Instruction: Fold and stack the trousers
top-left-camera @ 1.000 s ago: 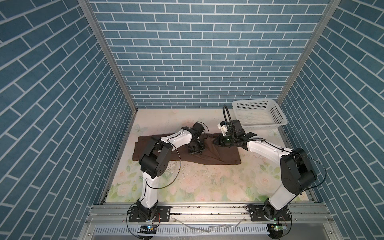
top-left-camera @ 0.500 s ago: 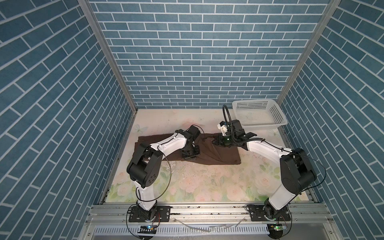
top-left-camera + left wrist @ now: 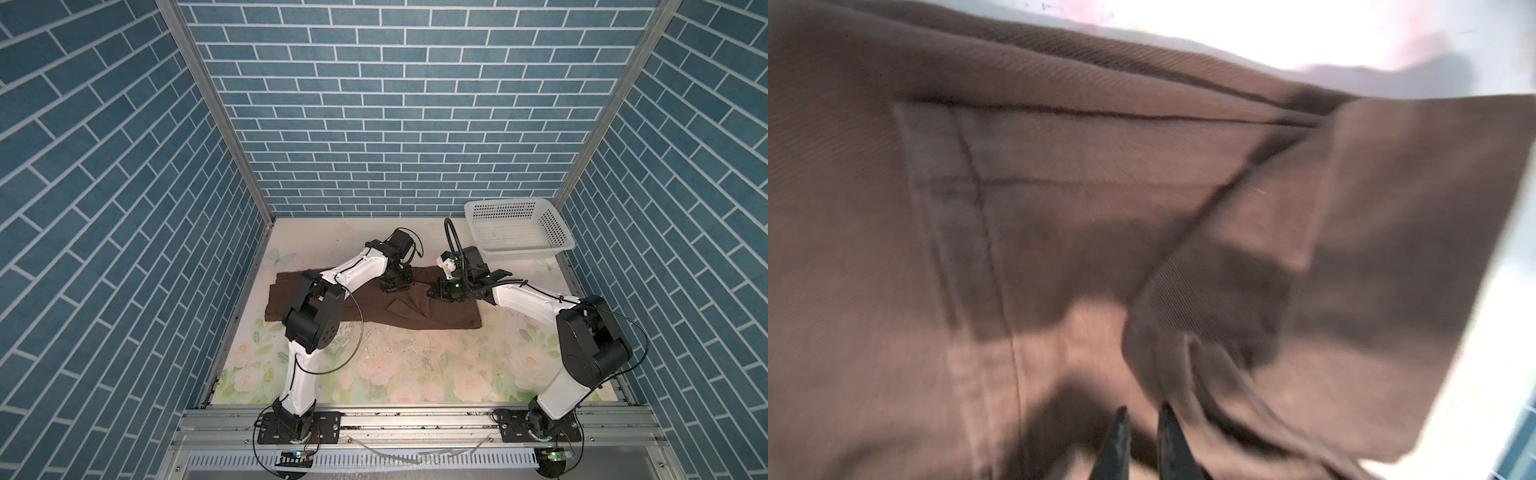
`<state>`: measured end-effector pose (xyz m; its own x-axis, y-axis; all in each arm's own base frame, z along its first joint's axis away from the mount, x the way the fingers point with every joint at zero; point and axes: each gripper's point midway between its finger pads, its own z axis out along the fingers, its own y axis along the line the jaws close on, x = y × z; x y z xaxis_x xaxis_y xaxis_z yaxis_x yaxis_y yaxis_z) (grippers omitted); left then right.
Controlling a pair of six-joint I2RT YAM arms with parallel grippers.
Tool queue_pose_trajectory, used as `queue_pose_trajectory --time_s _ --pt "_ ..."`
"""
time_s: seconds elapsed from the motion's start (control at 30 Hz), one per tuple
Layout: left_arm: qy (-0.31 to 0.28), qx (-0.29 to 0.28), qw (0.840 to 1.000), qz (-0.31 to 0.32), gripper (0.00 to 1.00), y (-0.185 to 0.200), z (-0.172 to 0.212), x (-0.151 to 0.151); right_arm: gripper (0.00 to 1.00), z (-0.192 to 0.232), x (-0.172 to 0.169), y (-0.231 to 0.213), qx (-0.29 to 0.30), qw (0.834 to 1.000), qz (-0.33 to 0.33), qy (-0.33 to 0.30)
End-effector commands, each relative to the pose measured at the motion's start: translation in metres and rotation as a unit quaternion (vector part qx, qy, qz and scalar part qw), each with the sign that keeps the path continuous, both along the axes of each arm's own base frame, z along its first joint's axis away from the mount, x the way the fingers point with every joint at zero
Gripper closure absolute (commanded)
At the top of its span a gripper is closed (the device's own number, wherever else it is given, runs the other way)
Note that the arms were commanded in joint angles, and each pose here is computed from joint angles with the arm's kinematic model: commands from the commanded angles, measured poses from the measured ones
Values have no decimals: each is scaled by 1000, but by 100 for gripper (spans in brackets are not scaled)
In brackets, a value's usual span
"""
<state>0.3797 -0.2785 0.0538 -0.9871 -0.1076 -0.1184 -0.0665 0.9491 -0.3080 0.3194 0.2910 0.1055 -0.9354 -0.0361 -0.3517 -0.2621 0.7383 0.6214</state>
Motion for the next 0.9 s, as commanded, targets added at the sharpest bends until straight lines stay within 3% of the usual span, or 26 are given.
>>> queue_pose_trajectory --time_s 0.0,0.2,0.47,0.57,0.7,0.87 --pt "22 37 999 -6 86 14 -18 -5 100 -10 -4 -8 -13 1000 -13 18" --pt "41 33 998 -14 90 19 -21 -18 100 -14 -3 -7 -13 1000 -13 22" --pt "101 -57 992 -40 99 7 -11 -68 100 -17 0 -4 -11 999 -14 30" --pt "121 -54 990 -42 100 19 -11 -91 100 -19 -1 -4 -12 999 -14 33" --pt "131 -18 991 -19 100 49 -16 -109 100 -19 -1 -1 -7 999 -9 35" --pt "122 -37 990 60 100 88 -18 -106 100 -7 -7 10 -27 999 20 5"
